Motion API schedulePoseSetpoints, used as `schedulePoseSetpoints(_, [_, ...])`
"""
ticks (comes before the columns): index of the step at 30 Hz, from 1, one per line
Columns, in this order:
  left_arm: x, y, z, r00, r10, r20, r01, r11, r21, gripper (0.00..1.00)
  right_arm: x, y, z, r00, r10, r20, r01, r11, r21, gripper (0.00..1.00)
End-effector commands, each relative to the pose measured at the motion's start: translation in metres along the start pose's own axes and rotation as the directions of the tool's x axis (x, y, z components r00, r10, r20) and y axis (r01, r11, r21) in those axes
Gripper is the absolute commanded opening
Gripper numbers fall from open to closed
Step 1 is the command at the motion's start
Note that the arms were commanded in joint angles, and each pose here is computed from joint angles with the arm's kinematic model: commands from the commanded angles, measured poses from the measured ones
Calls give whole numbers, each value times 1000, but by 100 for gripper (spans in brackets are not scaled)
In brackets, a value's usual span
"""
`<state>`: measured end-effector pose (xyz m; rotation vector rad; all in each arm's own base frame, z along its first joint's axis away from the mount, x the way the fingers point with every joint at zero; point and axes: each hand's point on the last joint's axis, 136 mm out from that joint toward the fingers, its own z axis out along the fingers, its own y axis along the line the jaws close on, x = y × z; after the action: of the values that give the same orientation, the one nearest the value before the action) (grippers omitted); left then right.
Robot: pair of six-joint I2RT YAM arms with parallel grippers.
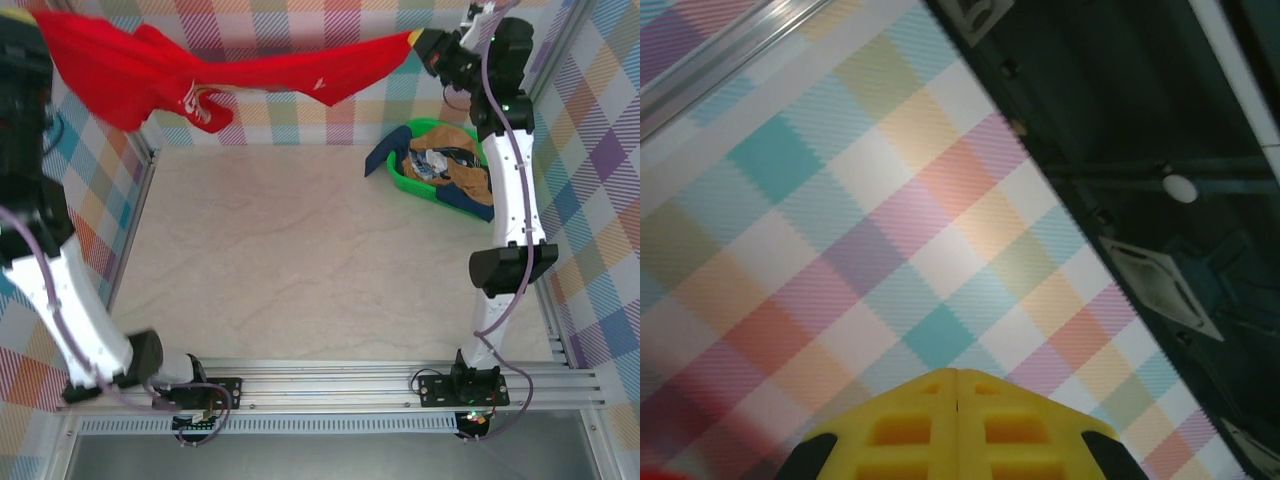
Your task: Fold and stack the t-shirts
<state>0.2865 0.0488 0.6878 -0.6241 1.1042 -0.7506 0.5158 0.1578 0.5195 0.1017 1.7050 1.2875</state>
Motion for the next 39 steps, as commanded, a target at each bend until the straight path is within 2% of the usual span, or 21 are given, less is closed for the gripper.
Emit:
schedulePoseSetpoints(1, [79, 99, -20, 979, -51, -198, -4, 963, -268, 0, 57, -28, 3, 989, 66, -134, -61, 997, 42, 0])
schedulePoseSetpoints(3, [125, 159, -63, 954, -117, -277, -20, 895, -445, 0, 103, -64, 0, 963, 159, -216, -131, 982, 136, 0])
schedulePoseSetpoints(6, [203, 246, -137, 889, -263, -374, -43, 767, -640, 0, 186, -137, -23, 910, 304, -283, -189, 909, 370, 0])
schedulePoseSetpoints(10, [290, 333, -233, 806, -426, -411, -91, 597, -797, 0, 279, -212, -63, 853, 420, -311, -179, 794, 581, 0])
schedulePoseSetpoints(13, [340, 377, -285, 736, -523, -430, -157, 486, -860, 0, 328, -249, -86, 790, 511, -339, -168, 713, 681, 0])
schedulePoseSetpoints(16, [370, 398, -307, 689, -567, -451, -210, 440, -873, 0, 362, -271, -100, 731, 570, -375, -127, 654, 746, 0])
schedulePoseSetpoints(18, [381, 402, -311, 675, -569, -469, -234, 438, -868, 0, 373, -280, -109, 723, 577, -379, -94, 627, 774, 0])
schedulePoseSetpoints(23, [383, 407, -316, 678, -563, -473, -291, 385, -876, 0, 385, -293, -133, 714, 593, -373, -31, 559, 829, 0])
schedulePoseSetpoints(30, [388, 407, -293, 682, -529, -505, -323, 403, -857, 0, 398, -296, -154, 696, 619, -365, -4, 511, 859, 0])
schedulePoseSetpoints(35, [403, 407, -271, 667, -538, -516, -320, 419, -850, 0, 401, -305, -172, 700, 617, -361, 56, 456, 888, 0])
schedulePoseSetpoints(39, [410, 396, -249, 653, -511, -559, -336, 466, -818, 0, 395, -307, -175, 723, 590, -360, 79, 448, 891, 0])
